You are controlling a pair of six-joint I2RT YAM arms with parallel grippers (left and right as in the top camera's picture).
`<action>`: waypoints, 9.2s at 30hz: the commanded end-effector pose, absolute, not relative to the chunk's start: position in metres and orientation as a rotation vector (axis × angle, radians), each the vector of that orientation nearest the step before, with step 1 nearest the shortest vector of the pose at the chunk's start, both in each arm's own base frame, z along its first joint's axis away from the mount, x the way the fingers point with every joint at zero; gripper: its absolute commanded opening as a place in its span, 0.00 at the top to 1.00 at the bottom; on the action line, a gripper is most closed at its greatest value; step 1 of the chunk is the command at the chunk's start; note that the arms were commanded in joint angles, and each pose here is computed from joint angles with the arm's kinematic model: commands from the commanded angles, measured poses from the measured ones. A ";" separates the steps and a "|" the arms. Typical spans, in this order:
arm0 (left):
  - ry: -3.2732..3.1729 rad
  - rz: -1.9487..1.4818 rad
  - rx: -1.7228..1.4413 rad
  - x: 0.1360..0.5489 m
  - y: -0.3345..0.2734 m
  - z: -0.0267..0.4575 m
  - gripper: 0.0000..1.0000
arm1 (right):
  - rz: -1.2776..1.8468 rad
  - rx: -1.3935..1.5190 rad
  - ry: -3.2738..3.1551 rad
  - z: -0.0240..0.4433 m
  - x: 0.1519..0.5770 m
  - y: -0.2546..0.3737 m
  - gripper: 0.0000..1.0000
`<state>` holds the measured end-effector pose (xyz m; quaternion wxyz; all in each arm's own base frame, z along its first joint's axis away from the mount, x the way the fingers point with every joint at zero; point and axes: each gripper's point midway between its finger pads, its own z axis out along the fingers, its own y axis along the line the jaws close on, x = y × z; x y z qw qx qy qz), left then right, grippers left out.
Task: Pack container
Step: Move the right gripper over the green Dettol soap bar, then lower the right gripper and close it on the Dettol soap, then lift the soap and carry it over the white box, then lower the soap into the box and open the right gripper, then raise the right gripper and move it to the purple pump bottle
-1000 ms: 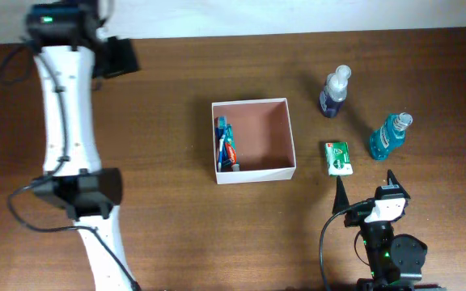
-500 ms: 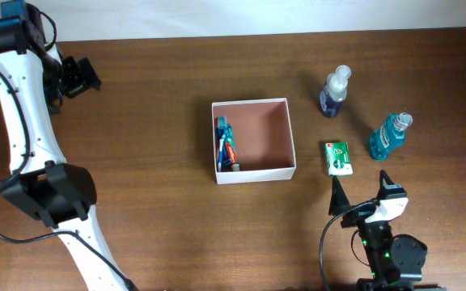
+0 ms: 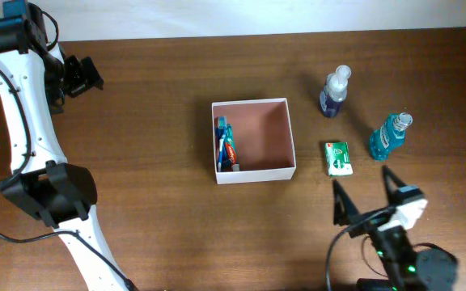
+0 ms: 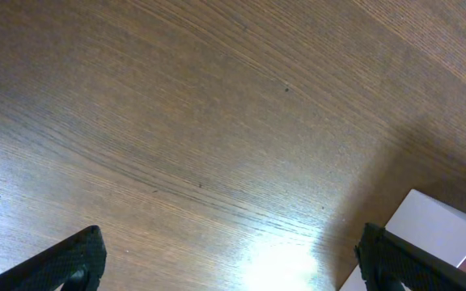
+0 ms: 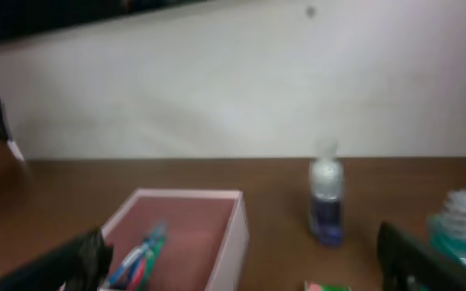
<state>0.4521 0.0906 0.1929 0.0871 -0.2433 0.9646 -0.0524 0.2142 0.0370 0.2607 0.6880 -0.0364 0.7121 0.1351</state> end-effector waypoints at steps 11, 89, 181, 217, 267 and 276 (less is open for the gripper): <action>2.854 -0.172 -0.690 0.449 0.089 0.205 0.01 | 0.035 -0.012 2.459 0.249 0.246 -0.010 0.02; 2.854 -0.172 -0.690 0.449 0.089 0.205 0.01 | 0.014 -0.086 3.120 0.005 0.342 -0.005 0.10; 2.854 -0.172 -0.690 0.449 0.089 0.205 0.01 | 0.258 0.018 2.838 0.157 0.405 0.181 0.57; 2.854 -0.172 -0.691 0.449 0.089 0.205 0.01 | 0.158 -0.149 2.909 0.036 0.418 0.217 0.57; 2.854 -0.172 -0.691 0.449 0.089 0.205 0.01 | 0.210 -0.227 2.795 0.137 0.444 0.231 0.19; 2.854 -0.172 -0.690 0.449 0.089 0.205 0.01 | 0.053 -0.248 2.619 0.274 0.448 0.171 0.14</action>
